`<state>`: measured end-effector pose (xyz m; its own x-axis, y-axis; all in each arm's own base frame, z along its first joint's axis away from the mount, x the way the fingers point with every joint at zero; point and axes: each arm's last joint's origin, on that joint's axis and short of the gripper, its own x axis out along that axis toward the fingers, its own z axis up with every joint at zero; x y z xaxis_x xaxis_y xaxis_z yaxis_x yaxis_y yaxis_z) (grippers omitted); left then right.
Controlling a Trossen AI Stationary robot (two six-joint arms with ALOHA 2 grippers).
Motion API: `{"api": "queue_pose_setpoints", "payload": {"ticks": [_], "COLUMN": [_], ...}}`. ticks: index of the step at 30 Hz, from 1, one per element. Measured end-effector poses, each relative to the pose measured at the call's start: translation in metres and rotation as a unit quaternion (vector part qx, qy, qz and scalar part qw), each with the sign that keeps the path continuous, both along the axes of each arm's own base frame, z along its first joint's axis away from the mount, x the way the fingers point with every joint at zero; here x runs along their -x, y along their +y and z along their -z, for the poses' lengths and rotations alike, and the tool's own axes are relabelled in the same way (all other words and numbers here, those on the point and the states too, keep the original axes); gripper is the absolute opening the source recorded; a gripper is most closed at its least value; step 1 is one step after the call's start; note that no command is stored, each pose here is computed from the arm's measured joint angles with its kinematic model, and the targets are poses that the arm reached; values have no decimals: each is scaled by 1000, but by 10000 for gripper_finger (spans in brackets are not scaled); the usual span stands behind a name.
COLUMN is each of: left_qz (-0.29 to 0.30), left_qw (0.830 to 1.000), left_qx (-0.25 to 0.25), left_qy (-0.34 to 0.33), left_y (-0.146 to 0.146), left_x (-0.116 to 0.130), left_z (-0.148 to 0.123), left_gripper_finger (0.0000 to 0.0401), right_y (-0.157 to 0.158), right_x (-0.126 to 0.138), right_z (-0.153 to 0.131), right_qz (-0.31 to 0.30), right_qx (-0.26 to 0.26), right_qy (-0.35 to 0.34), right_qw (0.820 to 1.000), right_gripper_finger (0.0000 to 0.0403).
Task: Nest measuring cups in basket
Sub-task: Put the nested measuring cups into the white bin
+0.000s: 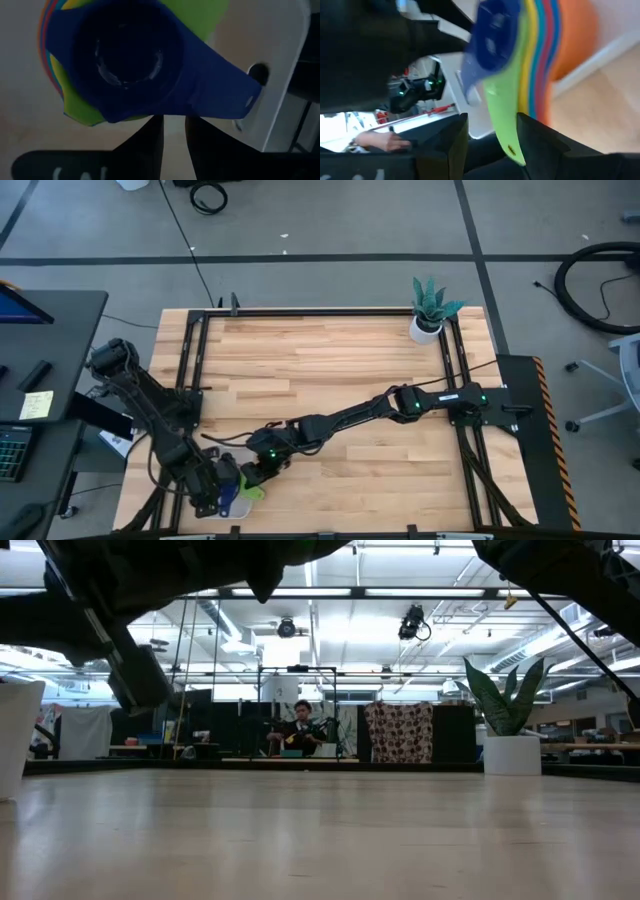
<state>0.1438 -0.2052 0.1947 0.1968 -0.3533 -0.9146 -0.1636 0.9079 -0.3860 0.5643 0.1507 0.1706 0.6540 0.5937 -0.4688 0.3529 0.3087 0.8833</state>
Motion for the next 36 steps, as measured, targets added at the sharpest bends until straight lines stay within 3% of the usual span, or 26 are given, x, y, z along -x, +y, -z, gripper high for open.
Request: {"api": "queue_pose_setpoints", "payload": {"ticks": [10,18,36], "left_qz": [2,8,-2], "left_qw": [999,999,999], "left_qx": [9,14,21], "left_qy": [-41,-35,-25], "left_y": [4,4,4], "left_x": [-15,-14,-14], "left_z": [-3,-3,-3], "left_gripper_finger": [84,84,84], "right_y": [8,-5,-22], "right_x": [0,-3,-1], "right_z": [-4,-4,0], "right_qz": [13,-25,-36], "right_qx": [-11,-13,5], "right_qy": [-14,-27,4], "right_qw": [1000,999,999], "right_gripper_finger": [172,171,171]}}
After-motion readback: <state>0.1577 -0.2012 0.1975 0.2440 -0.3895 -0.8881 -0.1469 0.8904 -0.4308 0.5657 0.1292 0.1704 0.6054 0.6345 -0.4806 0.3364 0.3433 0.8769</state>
